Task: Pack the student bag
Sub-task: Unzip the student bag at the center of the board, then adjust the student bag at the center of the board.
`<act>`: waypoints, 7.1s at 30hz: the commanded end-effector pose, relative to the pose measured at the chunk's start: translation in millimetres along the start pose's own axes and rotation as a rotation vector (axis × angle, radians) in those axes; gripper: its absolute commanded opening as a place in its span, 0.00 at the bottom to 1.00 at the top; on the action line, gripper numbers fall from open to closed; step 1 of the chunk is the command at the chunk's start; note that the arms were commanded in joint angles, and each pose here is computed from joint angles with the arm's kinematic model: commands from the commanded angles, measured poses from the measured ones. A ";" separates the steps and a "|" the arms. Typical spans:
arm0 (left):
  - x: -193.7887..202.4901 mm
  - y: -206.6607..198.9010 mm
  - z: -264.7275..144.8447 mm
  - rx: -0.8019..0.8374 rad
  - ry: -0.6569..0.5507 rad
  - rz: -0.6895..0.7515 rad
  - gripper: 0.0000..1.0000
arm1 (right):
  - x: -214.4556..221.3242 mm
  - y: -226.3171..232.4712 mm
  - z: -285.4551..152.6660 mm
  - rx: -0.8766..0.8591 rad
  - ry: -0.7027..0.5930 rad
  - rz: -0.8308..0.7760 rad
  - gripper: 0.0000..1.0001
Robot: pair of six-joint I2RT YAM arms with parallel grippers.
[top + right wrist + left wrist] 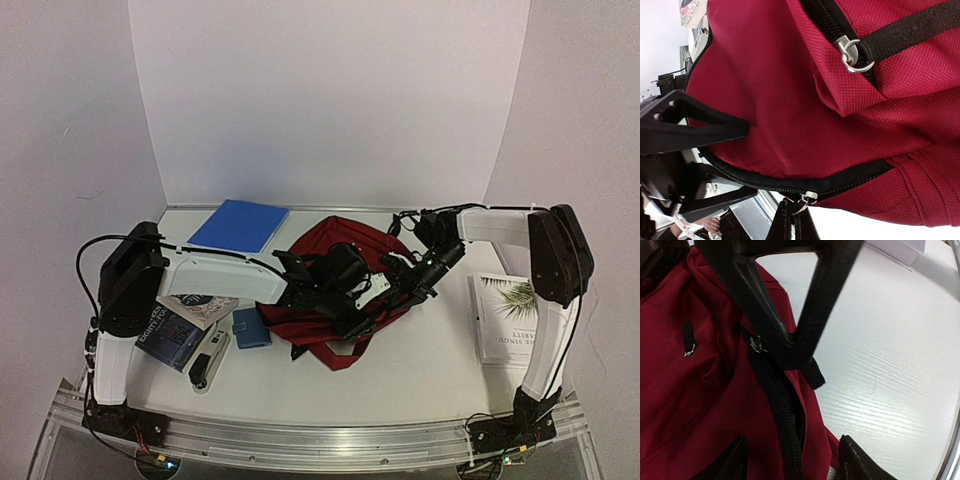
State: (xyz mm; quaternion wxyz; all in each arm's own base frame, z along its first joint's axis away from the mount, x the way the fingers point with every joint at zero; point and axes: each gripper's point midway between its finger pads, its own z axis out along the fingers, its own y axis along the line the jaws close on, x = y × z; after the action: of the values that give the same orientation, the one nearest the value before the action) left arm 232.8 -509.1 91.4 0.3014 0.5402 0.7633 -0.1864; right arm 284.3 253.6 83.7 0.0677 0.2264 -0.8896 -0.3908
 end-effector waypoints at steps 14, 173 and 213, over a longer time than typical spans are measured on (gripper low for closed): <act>4.0 10.9 -45.5 -0.090 -0.016 -0.007 0.00 | -12.7 -55.3 -30.3 0.176 0.001 -0.020 0.00; 122.9 104.6 -152.4 -0.499 -0.101 -1.126 0.62 | -11.0 54.2 57.0 0.440 0.113 -0.622 0.41; 20.7 78.9 -40.9 -0.194 -0.067 -0.534 0.55 | -130.0 101.0 -118.9 0.022 -0.477 -0.175 0.00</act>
State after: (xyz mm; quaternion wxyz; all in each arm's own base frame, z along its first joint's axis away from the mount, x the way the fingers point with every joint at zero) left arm 296.7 -424.3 138.5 0.3540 0.2225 0.8840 -0.2091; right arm 392.0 290.9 222.2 -0.1711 0.2385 -0.8776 -0.3790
